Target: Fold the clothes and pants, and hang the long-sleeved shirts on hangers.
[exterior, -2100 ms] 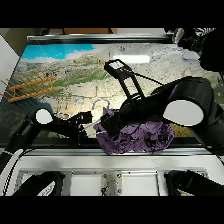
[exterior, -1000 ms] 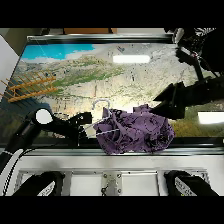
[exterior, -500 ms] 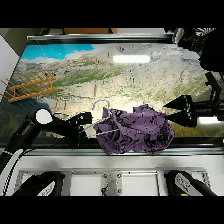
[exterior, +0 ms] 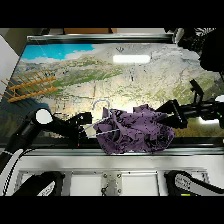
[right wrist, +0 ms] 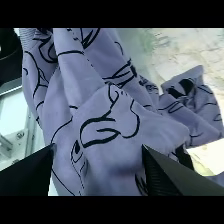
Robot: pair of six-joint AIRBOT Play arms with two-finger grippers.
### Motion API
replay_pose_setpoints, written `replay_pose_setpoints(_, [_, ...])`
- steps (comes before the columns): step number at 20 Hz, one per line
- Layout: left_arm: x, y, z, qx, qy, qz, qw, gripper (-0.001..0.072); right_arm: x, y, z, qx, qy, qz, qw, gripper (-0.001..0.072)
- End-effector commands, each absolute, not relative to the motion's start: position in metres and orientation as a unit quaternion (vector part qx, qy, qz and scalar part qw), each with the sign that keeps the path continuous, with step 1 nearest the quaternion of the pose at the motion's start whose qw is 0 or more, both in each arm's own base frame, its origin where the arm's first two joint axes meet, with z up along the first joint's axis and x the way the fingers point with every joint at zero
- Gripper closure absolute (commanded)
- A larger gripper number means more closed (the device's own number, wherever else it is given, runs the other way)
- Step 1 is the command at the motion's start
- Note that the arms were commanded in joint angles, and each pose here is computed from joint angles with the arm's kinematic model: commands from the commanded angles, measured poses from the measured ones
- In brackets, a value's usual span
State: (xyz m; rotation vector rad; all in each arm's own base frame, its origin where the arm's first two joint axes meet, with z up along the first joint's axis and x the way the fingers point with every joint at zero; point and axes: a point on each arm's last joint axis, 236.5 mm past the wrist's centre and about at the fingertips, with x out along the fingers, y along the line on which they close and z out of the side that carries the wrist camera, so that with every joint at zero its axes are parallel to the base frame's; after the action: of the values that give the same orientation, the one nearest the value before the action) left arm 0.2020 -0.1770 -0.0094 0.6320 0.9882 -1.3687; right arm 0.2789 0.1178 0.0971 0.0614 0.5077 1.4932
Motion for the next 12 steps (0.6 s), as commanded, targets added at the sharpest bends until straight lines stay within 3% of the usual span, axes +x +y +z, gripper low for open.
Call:
replay_pose_setpoints(1, [0.202,-0.177,-0.010,0.275,0.430,-0.595,0.621,0.0690,0.275,0.135,0.086,0.042,0.237,0.697,0.675,0.0122])
replay_pose_setpoints(12, [0.203,-0.177,-0.009,0.275,0.430,-0.595,0.621,0.0690,0.272,0.156,0.086,0.058,0.231,0.720,0.652,0.0122])
